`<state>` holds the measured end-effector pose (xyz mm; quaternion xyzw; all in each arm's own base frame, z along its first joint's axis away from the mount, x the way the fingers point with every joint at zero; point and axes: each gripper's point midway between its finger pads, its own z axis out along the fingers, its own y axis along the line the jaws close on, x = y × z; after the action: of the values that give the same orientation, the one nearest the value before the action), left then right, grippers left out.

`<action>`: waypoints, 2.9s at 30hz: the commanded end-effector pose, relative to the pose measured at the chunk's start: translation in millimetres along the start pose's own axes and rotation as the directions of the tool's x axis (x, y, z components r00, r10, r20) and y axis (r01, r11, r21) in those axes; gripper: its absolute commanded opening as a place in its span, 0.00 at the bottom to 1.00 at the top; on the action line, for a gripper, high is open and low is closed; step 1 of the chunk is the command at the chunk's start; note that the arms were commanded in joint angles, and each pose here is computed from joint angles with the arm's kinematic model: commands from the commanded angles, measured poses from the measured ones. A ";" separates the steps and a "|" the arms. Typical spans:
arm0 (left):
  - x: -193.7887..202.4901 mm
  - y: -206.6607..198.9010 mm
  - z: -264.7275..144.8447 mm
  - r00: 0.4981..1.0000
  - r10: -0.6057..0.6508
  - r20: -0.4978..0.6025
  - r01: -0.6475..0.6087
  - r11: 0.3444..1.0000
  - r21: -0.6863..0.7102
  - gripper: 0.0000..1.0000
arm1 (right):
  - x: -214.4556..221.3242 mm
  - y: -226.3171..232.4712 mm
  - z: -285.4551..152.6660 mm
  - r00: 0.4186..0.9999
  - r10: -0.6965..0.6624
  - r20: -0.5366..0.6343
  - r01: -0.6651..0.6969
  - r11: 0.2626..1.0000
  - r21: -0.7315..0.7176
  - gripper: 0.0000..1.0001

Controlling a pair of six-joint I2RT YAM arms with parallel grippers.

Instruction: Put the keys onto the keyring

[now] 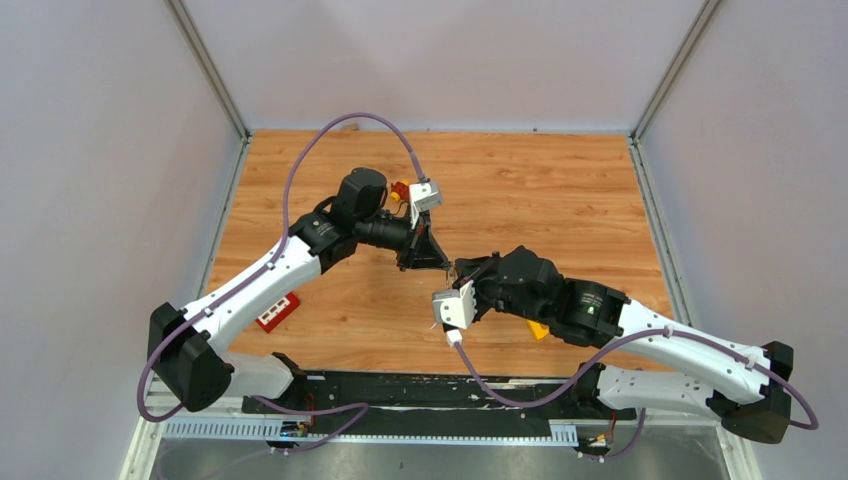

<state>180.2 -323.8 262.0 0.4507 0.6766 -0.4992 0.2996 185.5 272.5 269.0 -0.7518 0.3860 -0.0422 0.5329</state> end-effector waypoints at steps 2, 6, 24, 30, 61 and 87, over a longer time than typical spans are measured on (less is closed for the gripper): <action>-19.1 -16.1 0.3 0.996 0.072 0.048 -0.075 0.996 0.057 0.00 | -20.6 -28.8 -1.8 0.997 0.021 0.080 -0.031 0.992 0.120 0.00; -16.8 -17.8 -0.3 0.996 0.075 0.044 -0.077 0.995 0.066 0.00 | -19.7 -32.6 -3.6 0.997 0.025 0.075 -0.035 0.990 0.138 0.00; -9.3 -27.9 -0.4 0.995 0.094 0.021 -0.095 0.989 0.117 0.00 | -15.1 -43.4 -7.7 0.998 0.034 0.047 -0.042 0.981 0.188 0.00; -8.8 -36.2 -1.6 0.995 0.097 0.024 -0.100 0.982 0.159 0.00 | -13.0 -42.6 -6.6 0.999 0.025 0.040 -0.033 0.980 0.197 0.00; -4.9 -54.2 -20.7 0.979 0.189 0.075 -0.200 0.958 0.205 0.00 | 4.9 -44.2 -37.3 0.983 0.150 0.103 -0.165 0.974 0.158 0.35; 2.1 -34.8 -29.0 0.940 0.339 0.041 -0.341 0.937 0.073 0.00 | -18.4 6.7 6.6 0.680 0.666 0.307 -0.543 0.739 -0.399 0.81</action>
<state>151.4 -301.2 273.6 0.5428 0.5921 -0.4869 0.3432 186.3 280.4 236.3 -0.6405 0.5266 0.2906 0.4775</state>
